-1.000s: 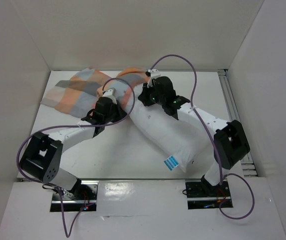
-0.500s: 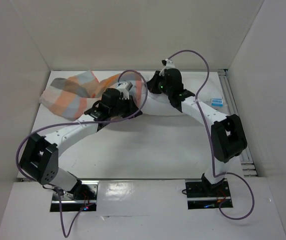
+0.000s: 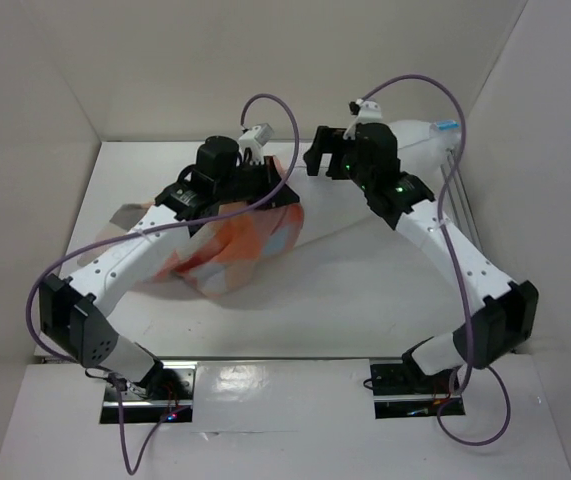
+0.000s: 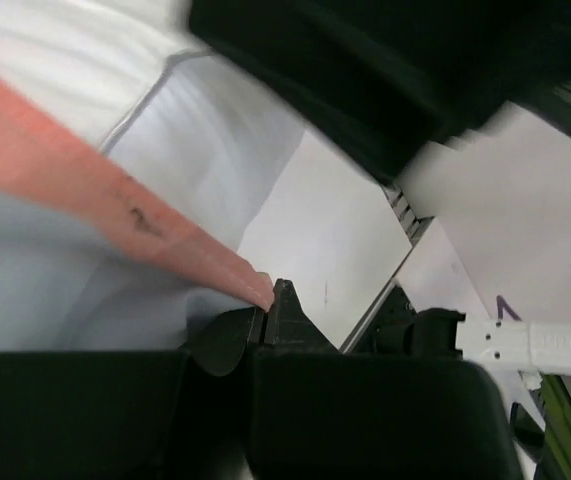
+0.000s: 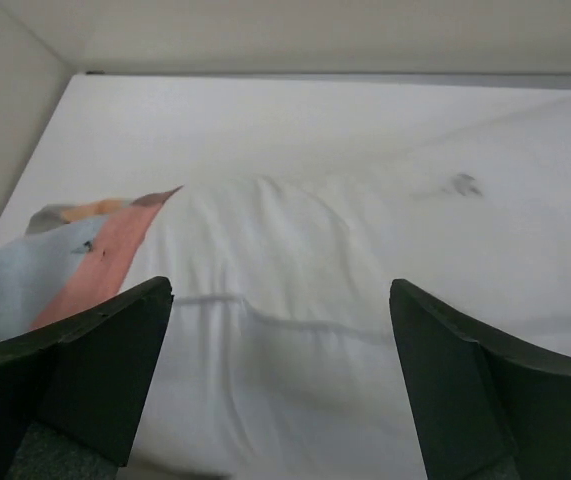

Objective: Put the pillow into the pillowcase

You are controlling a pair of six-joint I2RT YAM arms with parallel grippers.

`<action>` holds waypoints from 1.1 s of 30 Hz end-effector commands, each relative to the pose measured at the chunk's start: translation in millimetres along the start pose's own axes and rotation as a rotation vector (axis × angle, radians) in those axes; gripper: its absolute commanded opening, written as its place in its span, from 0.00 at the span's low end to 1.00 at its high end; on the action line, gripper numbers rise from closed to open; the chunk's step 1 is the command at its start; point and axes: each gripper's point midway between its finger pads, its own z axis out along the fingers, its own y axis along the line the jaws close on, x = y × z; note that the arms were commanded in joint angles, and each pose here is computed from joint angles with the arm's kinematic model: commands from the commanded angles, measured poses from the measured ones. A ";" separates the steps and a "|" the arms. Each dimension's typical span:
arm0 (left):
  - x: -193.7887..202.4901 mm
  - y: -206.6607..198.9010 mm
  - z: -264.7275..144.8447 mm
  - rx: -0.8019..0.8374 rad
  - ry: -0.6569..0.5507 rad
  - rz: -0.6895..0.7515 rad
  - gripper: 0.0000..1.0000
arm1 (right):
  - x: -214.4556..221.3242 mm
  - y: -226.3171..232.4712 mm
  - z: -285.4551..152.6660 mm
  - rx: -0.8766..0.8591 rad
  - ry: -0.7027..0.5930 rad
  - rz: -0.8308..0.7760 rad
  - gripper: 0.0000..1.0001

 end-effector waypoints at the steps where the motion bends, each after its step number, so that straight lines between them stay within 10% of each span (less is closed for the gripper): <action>1: -29.9 1.0 12.0 0.018 -0.055 -0.022 0.00 | -28.4 -38.7 -55.5 0.217 -0.068 -0.076 0.97; 7: -48.0 24.4 18.5 -0.028 -0.084 -0.077 0.00 | -19.1 -108.2 -113.1 0.528 -0.125 -0.042 1.00; 25: -79.9 59.2 32.6 -0.059 -0.068 -0.052 0.00 | 23.9 -155.0 52.7 -0.178 -0.049 0.464 0.92; 29: -85.6 64.7 37.6 -0.063 -0.054 -0.041 0.00 | 17.4 -152.7 76.5 -0.293 -0.112 0.480 0.52; 31: -85.0 64.8 40.6 -0.059 -0.036 -0.049 0.00 | 10.0 -152.2 80.5 -0.325 -0.162 0.465 0.04; 33: -89.2 65.3 43.1 -0.061 -0.033 -0.029 0.00 | 17.3 -160.5 83.6 -0.294 -0.181 0.484 0.00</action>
